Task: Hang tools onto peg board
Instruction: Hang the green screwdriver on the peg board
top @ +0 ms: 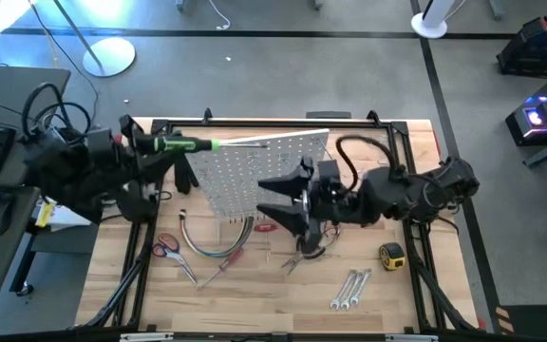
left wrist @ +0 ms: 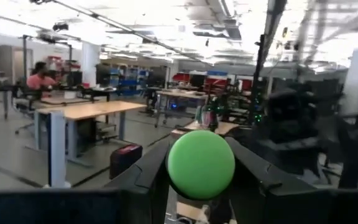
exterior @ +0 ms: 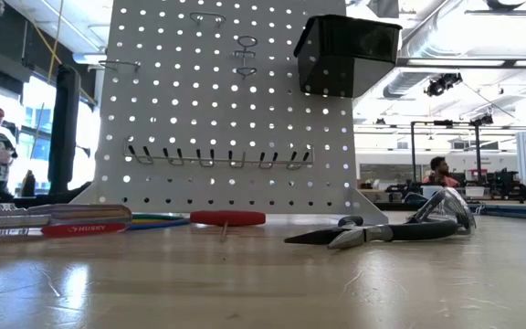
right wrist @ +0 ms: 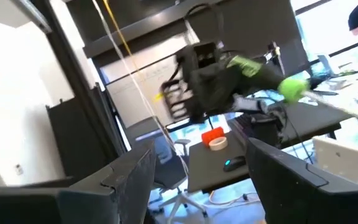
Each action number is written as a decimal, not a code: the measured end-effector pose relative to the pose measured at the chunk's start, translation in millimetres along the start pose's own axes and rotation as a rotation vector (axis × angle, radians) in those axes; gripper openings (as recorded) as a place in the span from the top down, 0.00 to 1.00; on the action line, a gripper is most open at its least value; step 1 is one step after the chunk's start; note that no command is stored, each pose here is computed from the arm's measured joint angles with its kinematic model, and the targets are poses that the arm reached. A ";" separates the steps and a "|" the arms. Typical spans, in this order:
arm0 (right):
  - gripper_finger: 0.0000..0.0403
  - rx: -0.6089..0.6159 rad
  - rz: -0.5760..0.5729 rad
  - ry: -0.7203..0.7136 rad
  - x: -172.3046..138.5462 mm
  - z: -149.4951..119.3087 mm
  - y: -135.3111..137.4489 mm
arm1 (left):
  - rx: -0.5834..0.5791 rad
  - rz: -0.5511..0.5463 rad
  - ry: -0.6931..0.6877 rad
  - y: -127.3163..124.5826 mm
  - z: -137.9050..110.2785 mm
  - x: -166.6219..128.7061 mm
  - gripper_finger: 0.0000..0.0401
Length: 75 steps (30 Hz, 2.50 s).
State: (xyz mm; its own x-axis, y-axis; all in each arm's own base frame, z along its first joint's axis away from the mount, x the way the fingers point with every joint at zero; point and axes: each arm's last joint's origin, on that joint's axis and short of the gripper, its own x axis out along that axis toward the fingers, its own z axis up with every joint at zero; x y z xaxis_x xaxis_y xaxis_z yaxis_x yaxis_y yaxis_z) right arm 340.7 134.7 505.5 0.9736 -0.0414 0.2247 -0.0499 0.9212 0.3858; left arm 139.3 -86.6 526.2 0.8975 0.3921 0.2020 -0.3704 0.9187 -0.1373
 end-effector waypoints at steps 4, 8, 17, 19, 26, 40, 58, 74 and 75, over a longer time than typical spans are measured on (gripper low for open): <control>0.40 0.005 0.003 0.012 -2.0 -0.5 1.9 | -0.087 -0.075 -0.008 1.9 5.8 -9.8 0.71; 0.40 0.012 -0.006 0.022 -2.4 -0.8 1.0 | -0.166 -0.208 -0.002 2.4 10.7 -23.3 0.71; 0.88 -0.030 -0.056 -0.086 10.4 -7.7 1.2 | -0.157 -0.230 0.084 -1.1 2.4 -34.1 0.71; 0.95 -0.032 -0.102 -0.110 16.5 -13.9 -1.4 | -0.152 -0.214 0.072 -4.0 2.5 -31.5 0.71; 0.99 0.045 -0.161 -0.175 29.9 -25.1 -8.1 | -0.120 -0.216 0.063 -19.9 -3.2 -26.7 0.71; 1.00 0.176 -0.175 -0.132 49.2 -62.7 -12.4 | -0.135 -0.205 0.005 -17.7 1.7 -18.0 0.71; 1.00 0.216 -0.211 -0.389 46.7 -35.5 -16.6 | 0.154 0.068 0.058 -56.7 -18.6 -5.5 0.71; 1.00 0.337 -0.193 -0.287 51.2 -46.9 -20.4 | 0.097 -0.054 -0.070 -66.5 -6.0 -13.1 0.71; 1.00 0.344 -0.179 -0.282 51.3 -47.0 -20.0 | 0.092 -0.064 -0.080 -66.6 -5.4 -13.1 0.71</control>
State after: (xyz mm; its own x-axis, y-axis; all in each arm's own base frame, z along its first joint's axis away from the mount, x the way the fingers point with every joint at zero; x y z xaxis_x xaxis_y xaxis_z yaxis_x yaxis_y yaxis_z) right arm 402.0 132.4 467.2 0.8773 -0.3351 0.3435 -0.0040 0.7106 0.7035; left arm 153.5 -153.1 527.5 0.8994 0.3317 0.2848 -0.3365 0.9411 -0.0333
